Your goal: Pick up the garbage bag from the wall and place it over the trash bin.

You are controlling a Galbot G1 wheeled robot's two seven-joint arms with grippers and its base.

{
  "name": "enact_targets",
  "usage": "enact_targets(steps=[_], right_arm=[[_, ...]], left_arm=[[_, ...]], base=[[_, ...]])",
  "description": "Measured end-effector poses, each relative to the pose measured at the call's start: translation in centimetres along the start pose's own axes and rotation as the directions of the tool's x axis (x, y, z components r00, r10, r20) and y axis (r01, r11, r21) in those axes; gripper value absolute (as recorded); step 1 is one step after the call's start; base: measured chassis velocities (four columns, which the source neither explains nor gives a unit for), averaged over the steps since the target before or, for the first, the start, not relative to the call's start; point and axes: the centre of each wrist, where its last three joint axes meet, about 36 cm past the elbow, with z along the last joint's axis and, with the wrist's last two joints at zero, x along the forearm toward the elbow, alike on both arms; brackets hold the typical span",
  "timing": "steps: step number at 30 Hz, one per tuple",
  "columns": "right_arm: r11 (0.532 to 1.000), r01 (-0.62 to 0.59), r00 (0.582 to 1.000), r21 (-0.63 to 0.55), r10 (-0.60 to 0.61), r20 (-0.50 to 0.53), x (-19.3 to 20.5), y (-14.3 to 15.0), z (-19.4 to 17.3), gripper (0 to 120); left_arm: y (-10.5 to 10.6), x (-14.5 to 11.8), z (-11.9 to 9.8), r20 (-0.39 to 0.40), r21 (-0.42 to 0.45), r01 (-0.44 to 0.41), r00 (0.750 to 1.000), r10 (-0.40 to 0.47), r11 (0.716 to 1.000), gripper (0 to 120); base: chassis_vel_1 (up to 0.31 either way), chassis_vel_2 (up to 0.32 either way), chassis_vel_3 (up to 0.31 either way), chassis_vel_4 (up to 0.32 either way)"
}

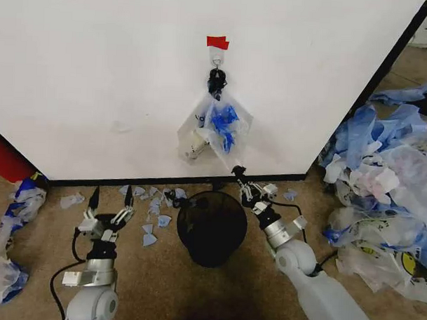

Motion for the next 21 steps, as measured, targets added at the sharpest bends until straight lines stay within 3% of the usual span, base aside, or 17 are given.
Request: enact_targets(steps=[14,18,21], right_arm=[[0.998,-0.055,0.998,-0.010,0.055,0.031,1.4,-0.5,-0.1,0],[0.999,-0.035,0.999,-0.005,0.035,0.039,0.7,0.1,-0.3,0],[1.000,-0.024,0.999,0.001,0.024,0.040,0.3,0.3,-0.4,0]], left_arm=[[-0.2,-0.5,-0.1,-0.017,-0.005,-0.062,0.998,0.062,0.998,100],[0.5,-1.5,-0.1,-0.027,-0.052,-0.153,0.988,0.152,0.987,100],[2.0,-2.5,0.2,-0.062,-0.097,-0.255,0.966,0.250,0.962,100]], base=[[0.000,0.000,0.000,0.000],[0.000,0.000,0.000,0.000],[0.000,0.000,0.000,0.000]])
